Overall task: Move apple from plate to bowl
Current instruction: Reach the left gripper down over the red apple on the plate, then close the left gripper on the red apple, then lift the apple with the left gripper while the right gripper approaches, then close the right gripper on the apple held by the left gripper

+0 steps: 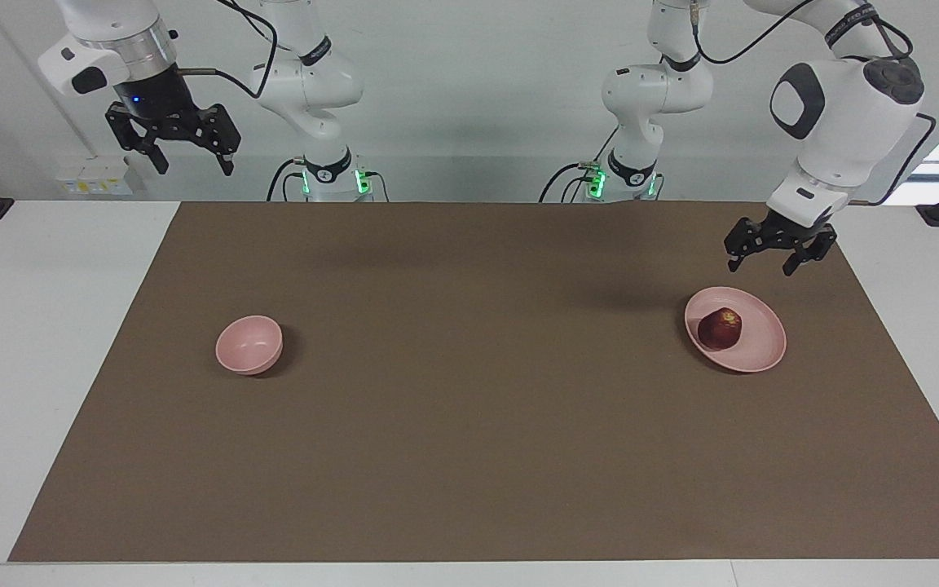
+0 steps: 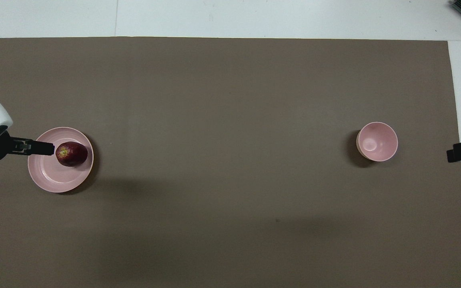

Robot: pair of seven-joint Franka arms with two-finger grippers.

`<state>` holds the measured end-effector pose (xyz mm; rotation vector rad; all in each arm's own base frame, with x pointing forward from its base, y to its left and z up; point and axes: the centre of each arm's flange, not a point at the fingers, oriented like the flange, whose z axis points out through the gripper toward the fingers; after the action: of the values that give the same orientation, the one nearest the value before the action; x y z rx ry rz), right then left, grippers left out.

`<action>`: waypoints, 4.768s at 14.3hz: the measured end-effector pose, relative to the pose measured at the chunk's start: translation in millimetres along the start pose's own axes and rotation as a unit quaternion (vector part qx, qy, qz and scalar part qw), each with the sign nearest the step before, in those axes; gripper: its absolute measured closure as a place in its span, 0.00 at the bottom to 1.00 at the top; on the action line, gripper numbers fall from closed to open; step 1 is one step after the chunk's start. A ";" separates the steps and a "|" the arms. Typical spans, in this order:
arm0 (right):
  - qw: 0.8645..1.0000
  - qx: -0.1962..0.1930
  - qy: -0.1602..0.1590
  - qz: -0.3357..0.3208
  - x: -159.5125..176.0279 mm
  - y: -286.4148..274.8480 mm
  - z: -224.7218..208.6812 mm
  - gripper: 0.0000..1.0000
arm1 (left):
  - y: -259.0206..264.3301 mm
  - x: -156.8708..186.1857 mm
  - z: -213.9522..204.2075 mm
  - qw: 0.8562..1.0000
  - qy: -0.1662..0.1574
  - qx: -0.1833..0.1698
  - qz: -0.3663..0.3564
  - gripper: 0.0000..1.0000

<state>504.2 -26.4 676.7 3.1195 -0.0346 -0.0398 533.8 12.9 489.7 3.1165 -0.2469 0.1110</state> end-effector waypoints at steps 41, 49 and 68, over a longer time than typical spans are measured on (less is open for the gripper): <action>1.000 0.022 -0.015 0.005 -9.9 5.1 7.8 0.00 | 139.2 10.6 96.5 0.996 0.033 -0.076 0.014 0.28; 0.984 0.122 -0.075 0.102 -17.0 -18.5 68.9 0.00 | 269.6 13.8 53.7 0.972 0.033 -0.221 -0.066 0.28; 0.802 0.330 -0.290 0.405 44.0 -72.3 162.2 0.00 | 412.5 -8.2 -41.7 0.863 0.101 -0.454 -0.199 0.28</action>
<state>545.6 41.5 511.9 3.1894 -1.6851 -1.1712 457.7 -392.4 533.9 2.1249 0.2800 0.2296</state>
